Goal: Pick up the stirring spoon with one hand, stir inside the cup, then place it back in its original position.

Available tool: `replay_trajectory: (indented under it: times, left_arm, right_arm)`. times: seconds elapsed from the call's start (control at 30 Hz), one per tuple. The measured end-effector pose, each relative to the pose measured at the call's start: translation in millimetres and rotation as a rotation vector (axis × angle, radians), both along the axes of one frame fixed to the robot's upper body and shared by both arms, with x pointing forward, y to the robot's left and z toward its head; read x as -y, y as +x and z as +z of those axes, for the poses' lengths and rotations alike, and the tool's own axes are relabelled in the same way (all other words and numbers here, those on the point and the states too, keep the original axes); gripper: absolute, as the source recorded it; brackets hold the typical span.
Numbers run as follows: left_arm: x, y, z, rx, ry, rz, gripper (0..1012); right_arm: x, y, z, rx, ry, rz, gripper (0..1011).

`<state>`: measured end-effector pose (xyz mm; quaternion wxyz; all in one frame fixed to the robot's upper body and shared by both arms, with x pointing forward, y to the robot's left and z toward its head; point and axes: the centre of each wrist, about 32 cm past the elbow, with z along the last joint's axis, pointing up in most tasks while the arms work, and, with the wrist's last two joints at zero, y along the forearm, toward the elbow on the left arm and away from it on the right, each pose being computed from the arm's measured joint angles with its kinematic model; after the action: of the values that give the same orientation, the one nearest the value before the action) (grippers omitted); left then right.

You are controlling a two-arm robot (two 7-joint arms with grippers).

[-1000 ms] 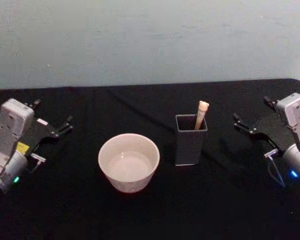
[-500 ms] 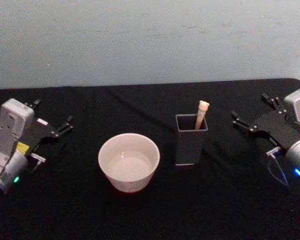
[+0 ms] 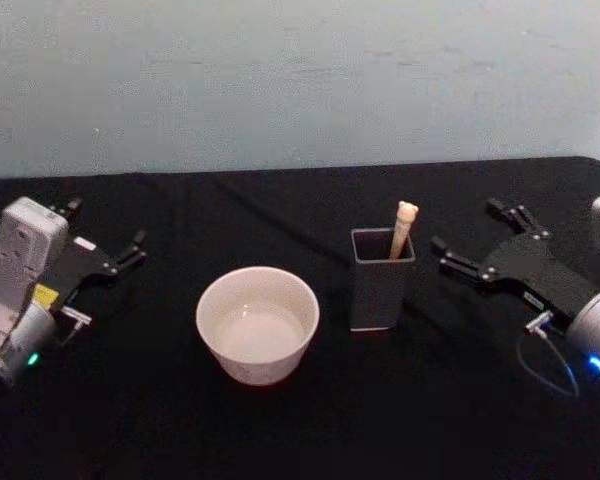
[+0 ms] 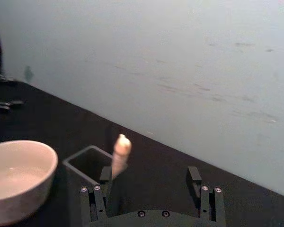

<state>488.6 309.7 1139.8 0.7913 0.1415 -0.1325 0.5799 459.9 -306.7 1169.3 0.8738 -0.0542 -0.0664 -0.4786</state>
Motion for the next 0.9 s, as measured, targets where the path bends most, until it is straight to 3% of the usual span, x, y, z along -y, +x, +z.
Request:
replay_trajectory:
  times: [0.27,0.5,0.9]
  left_arm:
    - [0.0,0.0,0.0,0.000,0.000,0.000,1001]
    - [0.0,0.0,0.0,0.000,0.000,0.000,1001]
    - [0.0,0.0,0.0,0.000,0.000,0.000,1001]
  right_arm:
    - [-15.4,11.2,-0.8,-0.027,0.063,0.067,1000]
    - [-24.9,24.6,-2.5,-0.046,0.111,0.071,1002]
    - [-32.1,39.7,-7.2,-0.091,0.135,0.073,1000]
